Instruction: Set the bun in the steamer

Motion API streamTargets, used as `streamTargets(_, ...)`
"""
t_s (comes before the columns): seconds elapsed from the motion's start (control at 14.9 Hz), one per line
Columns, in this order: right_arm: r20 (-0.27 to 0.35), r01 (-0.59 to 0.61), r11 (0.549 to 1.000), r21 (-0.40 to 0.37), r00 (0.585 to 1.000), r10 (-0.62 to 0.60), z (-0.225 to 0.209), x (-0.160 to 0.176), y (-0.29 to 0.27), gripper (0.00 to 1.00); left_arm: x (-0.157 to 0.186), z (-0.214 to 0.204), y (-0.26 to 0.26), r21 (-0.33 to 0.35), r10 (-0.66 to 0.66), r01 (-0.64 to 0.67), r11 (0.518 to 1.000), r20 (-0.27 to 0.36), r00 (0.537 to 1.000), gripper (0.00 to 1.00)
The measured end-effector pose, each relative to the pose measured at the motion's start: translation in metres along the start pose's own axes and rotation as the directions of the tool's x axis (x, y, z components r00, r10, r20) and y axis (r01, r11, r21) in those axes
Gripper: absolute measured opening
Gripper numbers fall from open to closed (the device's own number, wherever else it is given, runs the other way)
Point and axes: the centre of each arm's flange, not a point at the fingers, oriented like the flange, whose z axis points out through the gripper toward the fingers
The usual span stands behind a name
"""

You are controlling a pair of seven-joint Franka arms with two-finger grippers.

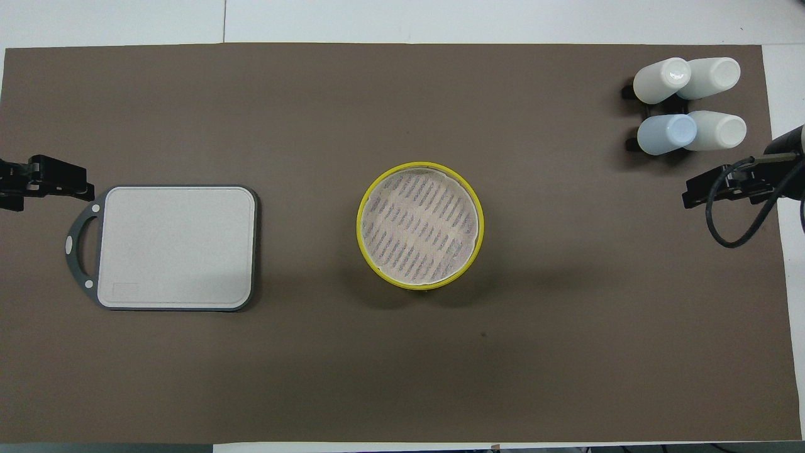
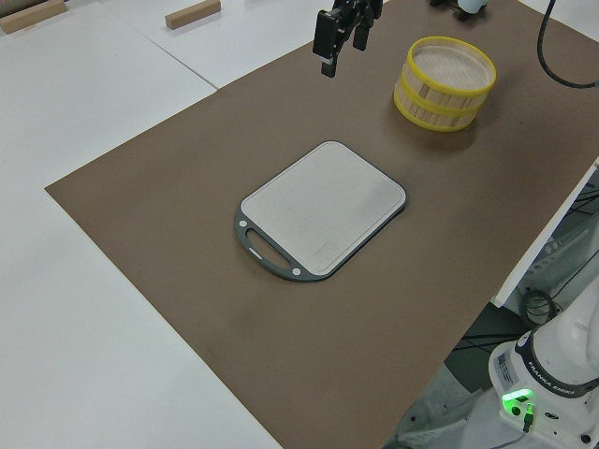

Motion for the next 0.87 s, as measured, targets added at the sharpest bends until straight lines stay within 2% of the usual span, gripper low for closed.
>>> streamTargets(0.54,-0.012,0.026,0.999,-0.033,1.000,-0.026,-0.0012,0.0013,0.0055,1.00,0.0000,0.0000,0.0000,0.000,0.000,0.000,1.000,0.000,1.000,1.00)
streamTargets(0.87,-0.052,0.026,0.999,-0.038,0.998,-0.028,-0.0043,0.0055,0.0058,1.00,0.0000,0.0000,0.0000,0.000,0.000,0.000,1.000,0.000,1.000,1.00)
